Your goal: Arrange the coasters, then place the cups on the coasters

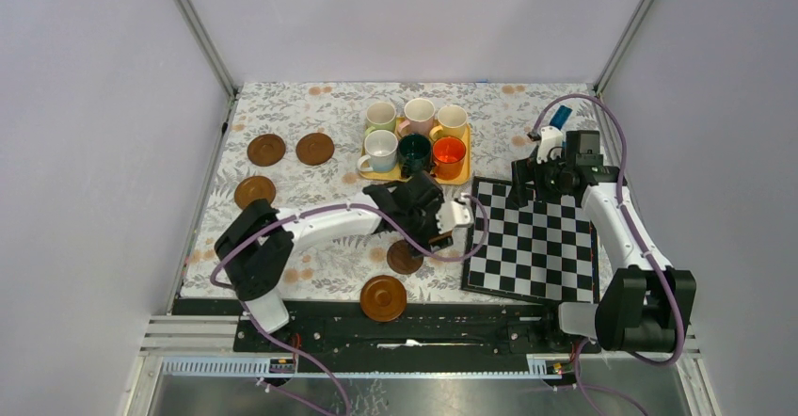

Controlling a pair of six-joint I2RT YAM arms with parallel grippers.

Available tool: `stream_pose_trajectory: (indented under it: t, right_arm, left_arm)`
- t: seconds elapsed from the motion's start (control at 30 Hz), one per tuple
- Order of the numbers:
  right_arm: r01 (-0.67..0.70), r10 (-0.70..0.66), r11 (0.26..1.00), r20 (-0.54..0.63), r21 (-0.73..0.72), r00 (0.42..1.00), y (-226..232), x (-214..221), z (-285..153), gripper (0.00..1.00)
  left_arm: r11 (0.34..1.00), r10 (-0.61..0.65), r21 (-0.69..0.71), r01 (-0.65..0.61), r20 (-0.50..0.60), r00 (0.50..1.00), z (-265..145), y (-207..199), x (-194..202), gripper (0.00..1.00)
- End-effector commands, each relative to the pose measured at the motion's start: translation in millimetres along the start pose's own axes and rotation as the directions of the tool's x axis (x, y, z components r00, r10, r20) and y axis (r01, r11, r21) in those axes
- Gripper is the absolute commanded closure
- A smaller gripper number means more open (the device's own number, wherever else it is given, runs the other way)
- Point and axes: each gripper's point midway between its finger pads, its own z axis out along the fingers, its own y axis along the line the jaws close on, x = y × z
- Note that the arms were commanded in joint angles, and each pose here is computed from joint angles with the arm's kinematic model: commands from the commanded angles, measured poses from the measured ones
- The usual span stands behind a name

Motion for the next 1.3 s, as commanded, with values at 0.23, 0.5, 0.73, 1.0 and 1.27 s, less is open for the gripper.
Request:
stream_pose_trajectory:
  t: [0.23, 0.5, 0.73, 1.0, 1.27]
  right_arm:
    - [-0.008, 0.008, 0.999, 0.004, 0.048, 1.000, -8.2, -7.8, -0.7, 0.02]
    - [-0.001, 0.000, 0.999, 0.010, 0.035, 1.000, -5.3, -6.7, -1.3, 0.02]
    - [0.008, -0.008, 0.999, 0.012, 0.039, 1.000, -5.9, -6.0, -1.7, 0.02]
    - [0.011, -0.011, 0.999, 0.012, 0.038, 1.000, -5.6, -5.0, -1.3, 0.02]
    - [0.012, -0.013, 0.999, 0.020, 0.032, 1.000, -3.9, -8.1, -3.6, 0.02]
  left_arm:
    - [0.993, 0.101, -0.058, -0.099, 0.040, 0.994, 40.7, 1.3, -25.7, 0.35]
    - [0.987, 0.109, -0.117, -0.113, -0.036, 0.993, 54.9, 16.9, -5.3, 0.38]
    - [0.990, 0.004, -0.144, -0.013, -0.066, 0.998, 52.6, 40.8, 14.0, 0.52]
    - [0.976, -0.139, -0.179, 0.124, -0.074, 0.988, 37.5, 69.7, 40.1, 0.59]
    - [0.941, -0.296, -0.191, 0.278, -0.068, 0.953, 17.1, 84.3, 76.4, 0.62]
